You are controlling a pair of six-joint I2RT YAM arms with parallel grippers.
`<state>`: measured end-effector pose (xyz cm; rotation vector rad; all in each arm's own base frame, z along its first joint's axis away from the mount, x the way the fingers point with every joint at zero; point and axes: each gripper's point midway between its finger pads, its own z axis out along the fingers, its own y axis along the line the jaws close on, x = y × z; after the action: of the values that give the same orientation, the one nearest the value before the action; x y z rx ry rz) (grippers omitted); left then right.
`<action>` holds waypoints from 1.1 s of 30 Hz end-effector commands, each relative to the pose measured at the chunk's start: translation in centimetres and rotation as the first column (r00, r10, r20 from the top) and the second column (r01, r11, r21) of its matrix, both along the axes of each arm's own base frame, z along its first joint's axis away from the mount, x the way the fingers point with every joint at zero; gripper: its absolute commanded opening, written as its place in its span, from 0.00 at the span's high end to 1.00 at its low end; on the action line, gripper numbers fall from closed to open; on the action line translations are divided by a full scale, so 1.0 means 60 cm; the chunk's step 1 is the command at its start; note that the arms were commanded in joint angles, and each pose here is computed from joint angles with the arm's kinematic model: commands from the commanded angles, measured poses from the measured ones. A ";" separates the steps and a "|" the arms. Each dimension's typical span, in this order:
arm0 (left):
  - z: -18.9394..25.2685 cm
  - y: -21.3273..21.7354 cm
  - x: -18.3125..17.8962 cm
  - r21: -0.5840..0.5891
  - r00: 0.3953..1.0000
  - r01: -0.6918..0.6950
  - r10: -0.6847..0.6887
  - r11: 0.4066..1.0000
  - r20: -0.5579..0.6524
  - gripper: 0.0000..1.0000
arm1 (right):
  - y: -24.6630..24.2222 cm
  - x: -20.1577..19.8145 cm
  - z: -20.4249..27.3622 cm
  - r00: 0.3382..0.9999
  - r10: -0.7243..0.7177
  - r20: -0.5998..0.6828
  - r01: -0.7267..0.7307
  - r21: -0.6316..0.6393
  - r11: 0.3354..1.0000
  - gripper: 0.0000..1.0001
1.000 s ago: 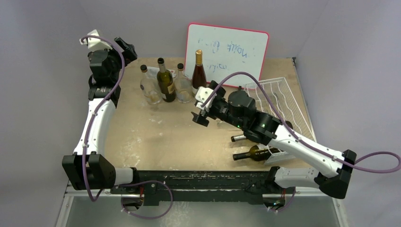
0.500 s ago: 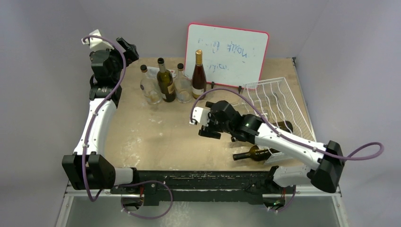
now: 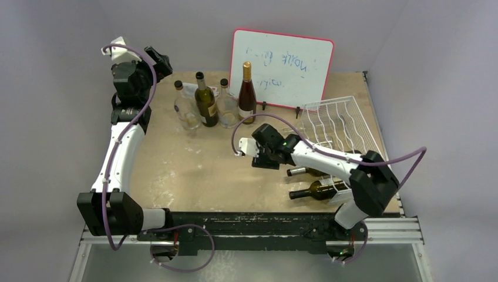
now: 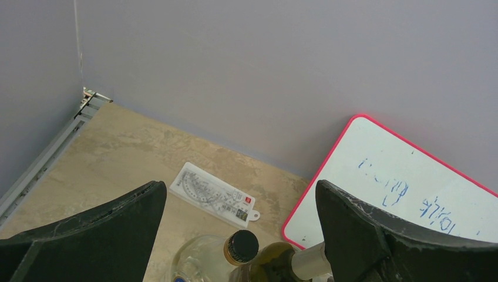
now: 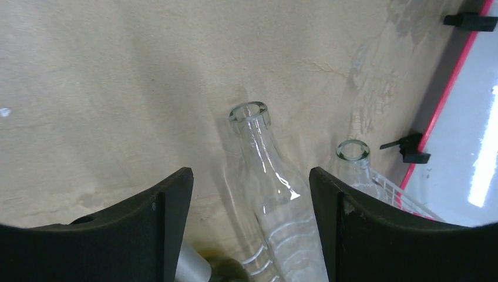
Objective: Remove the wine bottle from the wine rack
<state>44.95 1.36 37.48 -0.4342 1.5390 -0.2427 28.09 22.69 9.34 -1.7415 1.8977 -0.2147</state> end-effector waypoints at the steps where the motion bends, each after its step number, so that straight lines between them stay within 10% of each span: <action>1: 0.068 0.000 -0.011 0.015 0.994 0.001 -0.003 1.000 0.105 0.02 | -0.028 0.025 -0.028 1.000 -0.009 -0.008 0.008 -0.120 0.993 0.27; 33: 0.068 0.010 -0.005 -0.022 0.993 0.017 -0.014 1.000 0.117 0.02 | -0.036 0.082 -0.113 0.998 0.058 -0.030 -0.064 -0.282 0.957 0.36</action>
<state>44.93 1.96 37.56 -0.4452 1.5352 -0.2631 32.94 20.04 3.23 -1.9459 1.9014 -0.5100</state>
